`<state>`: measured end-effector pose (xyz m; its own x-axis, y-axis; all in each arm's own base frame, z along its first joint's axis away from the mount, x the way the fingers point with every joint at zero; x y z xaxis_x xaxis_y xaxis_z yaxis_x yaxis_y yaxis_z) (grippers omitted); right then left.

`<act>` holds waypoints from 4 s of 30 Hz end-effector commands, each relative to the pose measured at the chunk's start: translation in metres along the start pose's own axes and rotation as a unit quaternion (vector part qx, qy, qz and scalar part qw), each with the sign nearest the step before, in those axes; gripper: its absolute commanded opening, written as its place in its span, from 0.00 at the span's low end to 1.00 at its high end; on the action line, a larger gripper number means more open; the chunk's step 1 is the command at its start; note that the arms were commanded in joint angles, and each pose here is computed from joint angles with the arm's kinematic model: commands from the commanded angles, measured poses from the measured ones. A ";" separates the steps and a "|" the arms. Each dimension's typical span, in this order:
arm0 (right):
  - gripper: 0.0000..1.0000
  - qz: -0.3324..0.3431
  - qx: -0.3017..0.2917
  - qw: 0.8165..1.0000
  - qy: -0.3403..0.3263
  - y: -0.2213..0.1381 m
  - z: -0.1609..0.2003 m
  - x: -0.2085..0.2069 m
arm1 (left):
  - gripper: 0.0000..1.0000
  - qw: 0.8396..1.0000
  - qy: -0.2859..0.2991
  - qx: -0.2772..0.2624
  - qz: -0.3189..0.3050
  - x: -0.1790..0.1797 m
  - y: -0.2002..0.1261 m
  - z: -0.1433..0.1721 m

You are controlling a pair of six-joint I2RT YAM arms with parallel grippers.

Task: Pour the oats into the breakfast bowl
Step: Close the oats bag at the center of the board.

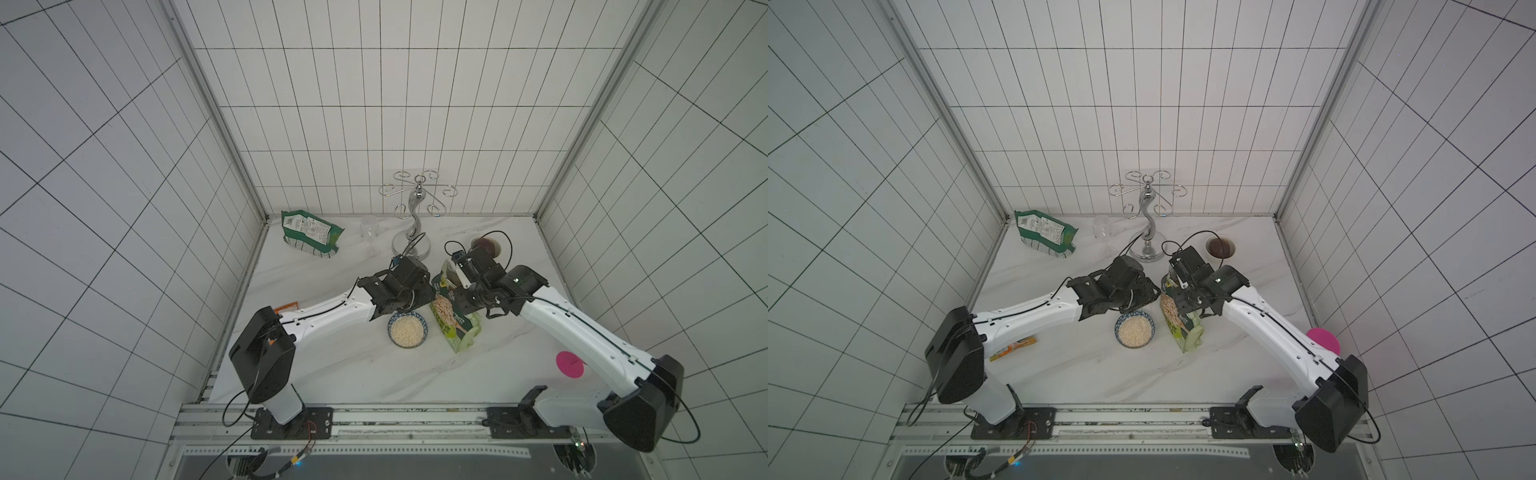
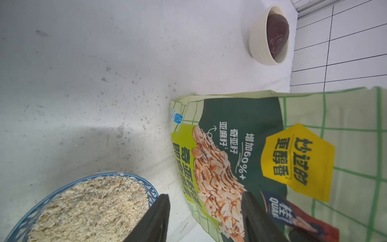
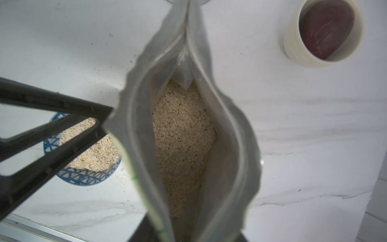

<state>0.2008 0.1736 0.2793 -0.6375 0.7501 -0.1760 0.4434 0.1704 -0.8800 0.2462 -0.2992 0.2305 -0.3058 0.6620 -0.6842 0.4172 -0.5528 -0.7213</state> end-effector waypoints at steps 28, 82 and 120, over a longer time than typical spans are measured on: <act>0.00 0.031 -0.060 0.997 0.028 -0.016 -0.013 -0.012 | 0.56 1.000 0.001 0.002 0.002 -0.001 -0.003 0.006; 0.00 -0.017 -0.097 0.992 0.082 0.035 -0.069 -0.042 | 0.58 0.999 0.013 -0.033 0.012 0.008 -0.022 0.003; 0.39 -0.018 -0.027 0.999 0.043 0.012 -0.030 -0.035 | 0.70 0.997 0.034 -0.067 0.026 0.042 -0.059 -0.017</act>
<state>0.2593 0.1708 0.3010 -0.5775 0.8141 -0.0613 0.4992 0.2927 -0.8156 0.2241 -0.2356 0.2446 -0.2391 0.6600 -0.7122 0.5302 -0.5257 -0.6652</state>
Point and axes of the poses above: each gripper's point midway between its finger pads, its own y axis out along the fingers, its own x axis along the line the jaws close on, z = x × y, the point moved 10 cm from there along -y, back along the fingers, and after that the axes turned 14 degrees about -y, right-handed, at the moved point
